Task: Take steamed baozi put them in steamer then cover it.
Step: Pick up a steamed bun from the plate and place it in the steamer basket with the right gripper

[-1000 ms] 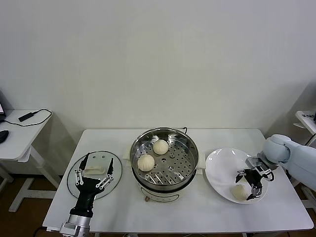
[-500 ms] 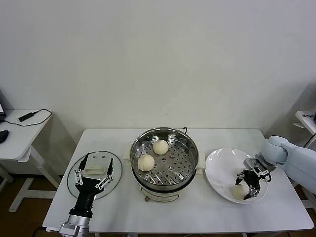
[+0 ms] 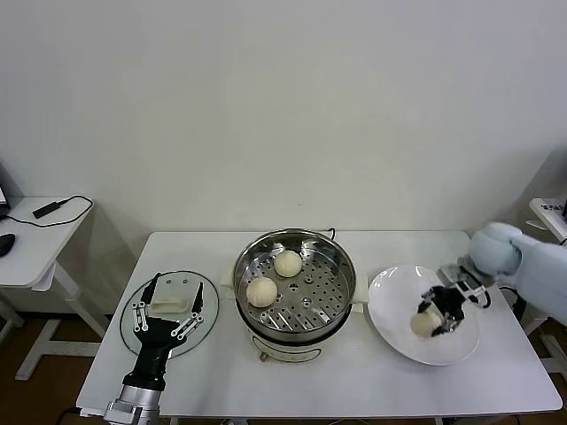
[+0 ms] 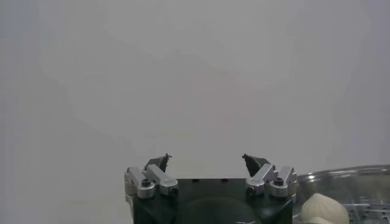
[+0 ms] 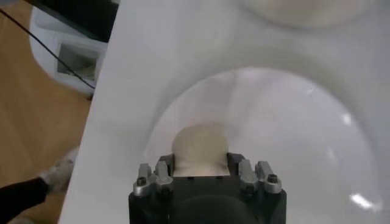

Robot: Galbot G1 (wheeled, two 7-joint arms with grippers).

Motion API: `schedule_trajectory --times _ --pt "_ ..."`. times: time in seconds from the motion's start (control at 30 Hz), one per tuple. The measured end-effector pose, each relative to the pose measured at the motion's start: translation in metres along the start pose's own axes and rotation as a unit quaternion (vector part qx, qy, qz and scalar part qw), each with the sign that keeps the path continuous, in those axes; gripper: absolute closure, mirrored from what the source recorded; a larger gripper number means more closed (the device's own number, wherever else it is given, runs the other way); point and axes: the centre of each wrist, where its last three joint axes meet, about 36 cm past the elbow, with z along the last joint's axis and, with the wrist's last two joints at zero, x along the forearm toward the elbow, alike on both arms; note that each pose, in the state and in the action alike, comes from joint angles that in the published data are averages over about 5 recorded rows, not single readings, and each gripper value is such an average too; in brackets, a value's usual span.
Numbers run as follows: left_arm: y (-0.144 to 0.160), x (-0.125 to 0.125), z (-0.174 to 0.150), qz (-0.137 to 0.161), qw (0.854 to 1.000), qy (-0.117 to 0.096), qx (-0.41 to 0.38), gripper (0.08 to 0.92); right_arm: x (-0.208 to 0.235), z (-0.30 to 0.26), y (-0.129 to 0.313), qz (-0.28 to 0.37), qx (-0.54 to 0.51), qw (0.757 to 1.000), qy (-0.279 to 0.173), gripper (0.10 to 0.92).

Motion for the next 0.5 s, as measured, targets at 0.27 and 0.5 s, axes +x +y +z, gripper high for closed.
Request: schedule_trajectory --times 0.27,0.5 --pt "0.0 0.0 -0.002 -0.001 1.0 -0.002 0.0 0.177 0.08 -0.081 -0.058 0.05 0.162 0.985 0.008 0.417" --pt "0.001 0.001 -0.003 -0.002 1.0 -0.002 0.0 0.177 0.105 -0.168 -0.085 0.059 0.31 0.949 0.01 0.42"
